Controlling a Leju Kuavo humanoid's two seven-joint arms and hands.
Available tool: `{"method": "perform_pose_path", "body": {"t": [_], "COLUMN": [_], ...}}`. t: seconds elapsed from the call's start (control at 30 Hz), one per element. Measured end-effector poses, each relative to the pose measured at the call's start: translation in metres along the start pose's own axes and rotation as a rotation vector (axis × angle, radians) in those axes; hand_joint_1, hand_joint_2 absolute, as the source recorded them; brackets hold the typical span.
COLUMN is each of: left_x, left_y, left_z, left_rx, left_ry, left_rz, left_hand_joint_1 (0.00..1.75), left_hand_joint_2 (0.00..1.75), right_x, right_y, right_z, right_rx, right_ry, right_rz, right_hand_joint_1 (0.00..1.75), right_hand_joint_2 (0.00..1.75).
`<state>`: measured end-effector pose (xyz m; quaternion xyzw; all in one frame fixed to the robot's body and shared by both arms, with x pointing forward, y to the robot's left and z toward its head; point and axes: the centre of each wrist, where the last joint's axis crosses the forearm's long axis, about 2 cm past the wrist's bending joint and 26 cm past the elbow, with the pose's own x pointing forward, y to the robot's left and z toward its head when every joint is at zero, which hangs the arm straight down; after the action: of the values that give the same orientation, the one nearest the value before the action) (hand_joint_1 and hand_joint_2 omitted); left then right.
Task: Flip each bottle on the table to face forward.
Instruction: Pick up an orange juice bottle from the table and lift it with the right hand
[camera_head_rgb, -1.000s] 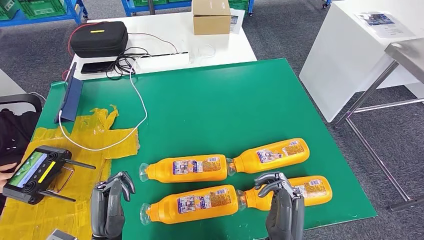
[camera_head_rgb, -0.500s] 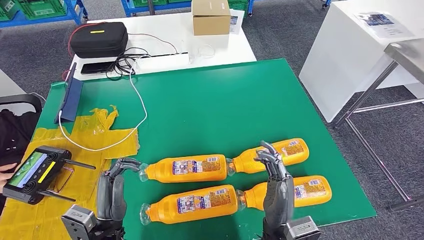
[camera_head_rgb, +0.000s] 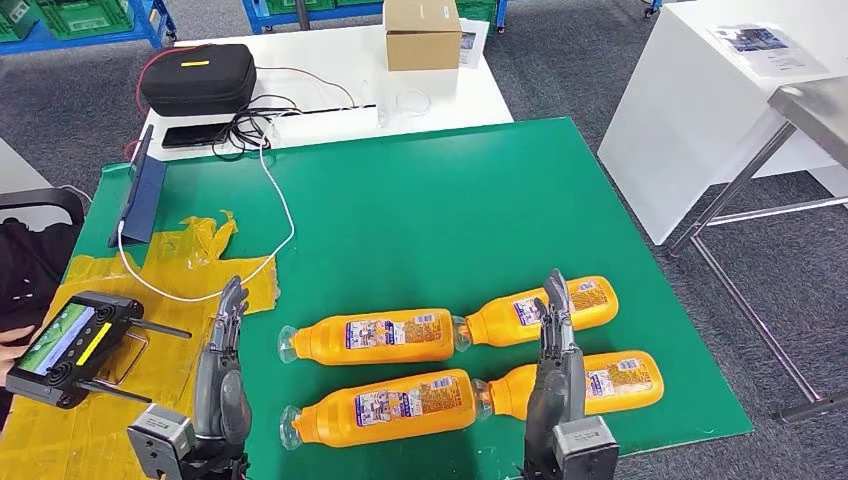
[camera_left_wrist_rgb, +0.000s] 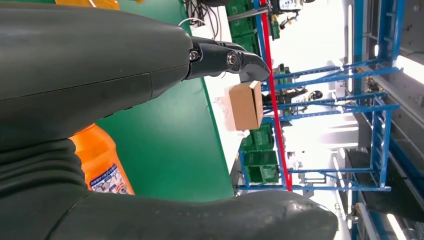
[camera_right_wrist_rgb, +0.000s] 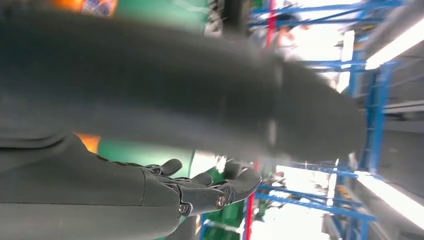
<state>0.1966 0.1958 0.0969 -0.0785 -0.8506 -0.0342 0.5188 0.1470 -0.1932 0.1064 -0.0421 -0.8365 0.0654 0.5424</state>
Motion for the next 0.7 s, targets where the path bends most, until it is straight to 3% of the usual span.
{"method": "perform_pose_path", "body": {"t": [0.17, 0.3, 0.7], "left_x": [-0.002, -0.006, -0.01], "left_y": [-0.002, -0.004, -0.006], "left_z": [-0.003, -0.008, -0.009], "left_rx": [-0.016, -0.027, -0.025], "left_ry": [0.004, 0.008, 0.018], "left_rz": [0.01, 0.022, 0.041], "left_hand_joint_1": [0.0, 0.0, 0.0], "left_hand_joint_2": [0.0, 0.0, 0.0], "right_x": [0.007, 0.013, 0.023], "right_y": [0.005, 0.017, 0.047], "right_z": [-0.009, -0.015, -0.01], "right_rx": [0.139, 0.29, 0.499], "right_ry": [0.104, 0.093, 0.008], "right_rz": [0.184, 0.315, 0.408], "right_hand_joint_1": [0.0, 0.0, 0.0], "right_hand_joint_2": [1.75, 1.75, 1.75]}}
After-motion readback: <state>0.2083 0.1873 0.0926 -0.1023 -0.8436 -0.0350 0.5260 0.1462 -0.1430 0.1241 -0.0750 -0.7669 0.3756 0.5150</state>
